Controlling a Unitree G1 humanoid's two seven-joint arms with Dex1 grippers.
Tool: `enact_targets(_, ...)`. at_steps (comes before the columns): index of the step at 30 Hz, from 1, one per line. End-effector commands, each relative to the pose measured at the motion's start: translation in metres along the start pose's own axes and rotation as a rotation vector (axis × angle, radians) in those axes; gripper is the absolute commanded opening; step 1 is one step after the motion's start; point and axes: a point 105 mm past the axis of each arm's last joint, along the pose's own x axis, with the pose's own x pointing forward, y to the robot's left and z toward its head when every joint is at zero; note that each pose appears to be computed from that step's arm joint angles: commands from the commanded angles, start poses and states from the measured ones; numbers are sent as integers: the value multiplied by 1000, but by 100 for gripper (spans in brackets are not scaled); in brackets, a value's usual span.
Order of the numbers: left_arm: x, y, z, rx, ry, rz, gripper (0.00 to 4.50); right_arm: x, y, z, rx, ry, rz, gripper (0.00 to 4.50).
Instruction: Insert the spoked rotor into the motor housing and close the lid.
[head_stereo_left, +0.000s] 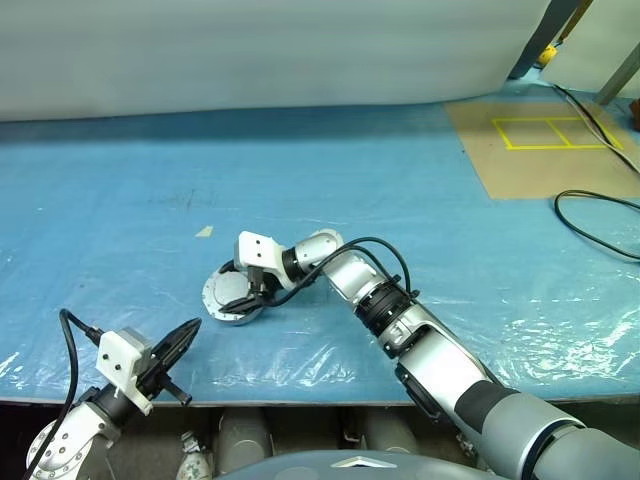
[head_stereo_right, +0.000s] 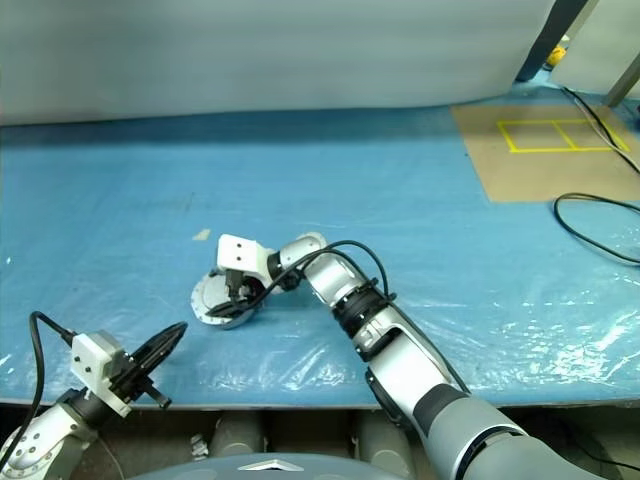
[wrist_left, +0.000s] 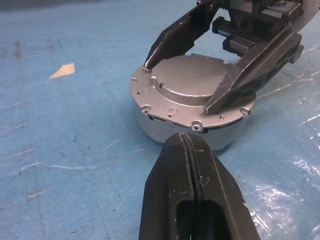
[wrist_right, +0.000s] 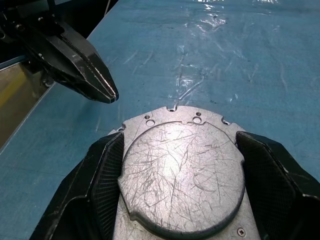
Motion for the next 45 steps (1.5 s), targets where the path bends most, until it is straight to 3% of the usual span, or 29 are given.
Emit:
enact_targets(1,-4,-3,7,21,-34,1,0,4,8,7,-8,-16,49,320)
enact_targets(7,0,-10,4,7,-37,1,0,-2,6,10,-4,-4,62,320)
enact_targets(24,6,-13,8,4,-48,2,0,-4,5,-20,-54,140,60,320)
enact_targets(32,12,-13,11,8,-55,-10,0,-16,-22,-38,-36,223,-94,320)
enact_targets(39,13,-11,9,8,-51,-15,0,-25,-43,-40,29,204,-224,320)
enact_targets(45,16,-9,10,4,-63,-19,0,-27,-34,-40,119,168,-143,320)
